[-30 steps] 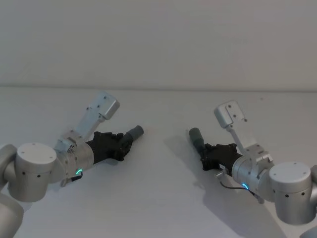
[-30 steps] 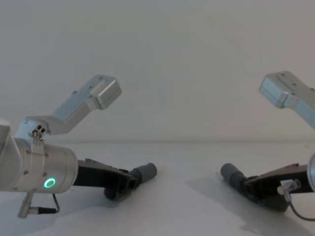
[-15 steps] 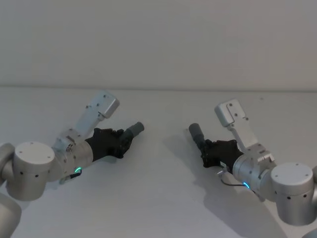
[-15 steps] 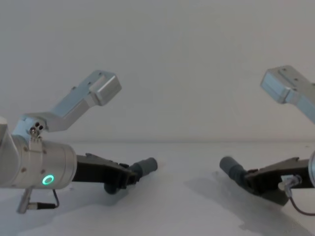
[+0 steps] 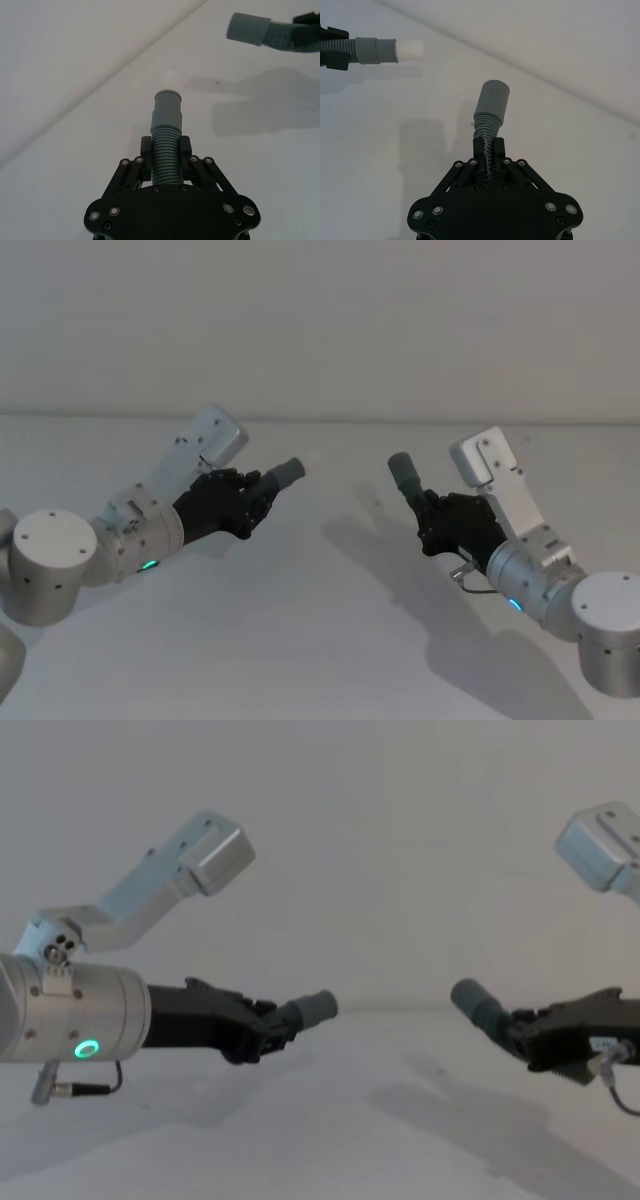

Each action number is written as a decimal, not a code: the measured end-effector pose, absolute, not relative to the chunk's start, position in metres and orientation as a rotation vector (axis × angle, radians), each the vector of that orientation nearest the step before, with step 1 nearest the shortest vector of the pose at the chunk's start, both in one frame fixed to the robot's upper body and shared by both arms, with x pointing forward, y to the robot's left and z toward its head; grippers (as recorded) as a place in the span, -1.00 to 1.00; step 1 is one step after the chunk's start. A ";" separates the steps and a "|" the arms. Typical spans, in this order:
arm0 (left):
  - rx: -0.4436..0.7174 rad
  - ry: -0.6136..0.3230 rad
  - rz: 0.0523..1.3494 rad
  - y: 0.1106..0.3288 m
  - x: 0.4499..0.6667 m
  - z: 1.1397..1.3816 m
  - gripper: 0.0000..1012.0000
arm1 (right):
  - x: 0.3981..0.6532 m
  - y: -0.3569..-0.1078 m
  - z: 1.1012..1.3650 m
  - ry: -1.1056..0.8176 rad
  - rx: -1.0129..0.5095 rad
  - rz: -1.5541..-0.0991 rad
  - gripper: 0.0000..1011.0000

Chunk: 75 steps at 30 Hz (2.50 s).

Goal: Use both hands to pick up one end of the pipe from the table, align the ends, and insert them.

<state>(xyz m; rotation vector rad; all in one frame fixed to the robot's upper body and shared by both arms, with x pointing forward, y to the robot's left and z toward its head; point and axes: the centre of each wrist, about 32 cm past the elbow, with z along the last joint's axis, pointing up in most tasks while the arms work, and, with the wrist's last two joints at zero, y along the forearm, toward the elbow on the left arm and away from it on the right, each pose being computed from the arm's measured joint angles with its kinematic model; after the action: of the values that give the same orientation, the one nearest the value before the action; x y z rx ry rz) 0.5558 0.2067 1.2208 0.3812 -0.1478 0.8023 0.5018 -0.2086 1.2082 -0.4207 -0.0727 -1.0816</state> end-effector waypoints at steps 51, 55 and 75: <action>0.478 -0.964 0.254 0.219 0.586 1.305 -0.40 | 0.513 -0.295 1.205 -0.735 -0.219 -0.805 -0.83; 0.482 -0.976 0.244 0.219 0.587 1.306 -0.40 | 0.514 -0.303 1.205 -0.735 -0.243 -0.798 -0.83; 0.489 -1.001 0.222 0.219 0.588 1.309 -0.40 | 0.520 -0.339 1.215 -0.858 -0.346 -0.661 -0.83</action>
<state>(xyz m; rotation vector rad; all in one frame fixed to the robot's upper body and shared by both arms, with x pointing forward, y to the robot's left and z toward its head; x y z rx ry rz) 0.5878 0.2194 1.3094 0.4892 -1.0013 0.2221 0.5196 -0.3394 1.2145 -0.3464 -0.8583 -0.6611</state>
